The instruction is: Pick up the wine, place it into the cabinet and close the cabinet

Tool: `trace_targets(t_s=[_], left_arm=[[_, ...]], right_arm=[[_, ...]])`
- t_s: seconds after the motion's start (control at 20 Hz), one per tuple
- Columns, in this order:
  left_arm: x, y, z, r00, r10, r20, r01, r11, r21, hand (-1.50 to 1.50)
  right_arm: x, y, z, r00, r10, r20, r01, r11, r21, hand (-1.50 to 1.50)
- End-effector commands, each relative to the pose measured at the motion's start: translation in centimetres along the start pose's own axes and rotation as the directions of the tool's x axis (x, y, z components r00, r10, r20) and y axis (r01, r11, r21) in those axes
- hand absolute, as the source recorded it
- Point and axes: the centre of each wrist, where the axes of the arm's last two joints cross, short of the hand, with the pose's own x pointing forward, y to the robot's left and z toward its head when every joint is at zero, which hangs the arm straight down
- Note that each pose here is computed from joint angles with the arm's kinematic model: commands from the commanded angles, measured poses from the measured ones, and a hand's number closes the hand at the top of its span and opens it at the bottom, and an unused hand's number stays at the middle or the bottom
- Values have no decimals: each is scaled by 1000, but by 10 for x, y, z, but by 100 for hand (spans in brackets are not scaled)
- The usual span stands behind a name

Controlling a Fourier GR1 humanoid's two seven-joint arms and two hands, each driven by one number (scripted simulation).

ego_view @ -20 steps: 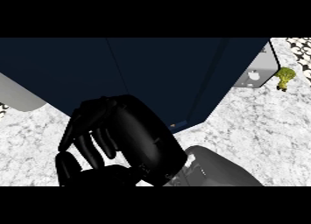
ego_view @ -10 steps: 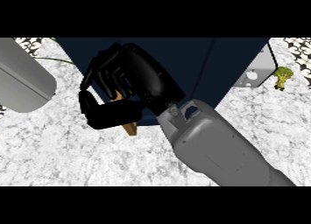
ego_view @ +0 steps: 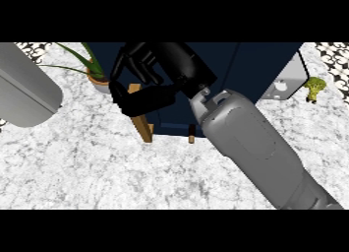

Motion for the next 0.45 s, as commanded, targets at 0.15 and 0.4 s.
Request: trace_targets(t_s=[0.15,0.4], left_arm=[[-20,-5,-9,1000,3,9,-3,1000,3,-150],[-23,-18,-24,1000,20,0,-20,1000,3,-150]], right_arm=[[-30,-66,-4,995,49,-92,-66,978,-197,150],[-31,-80,-2,997,55,-63,-65,982,-175,150]])
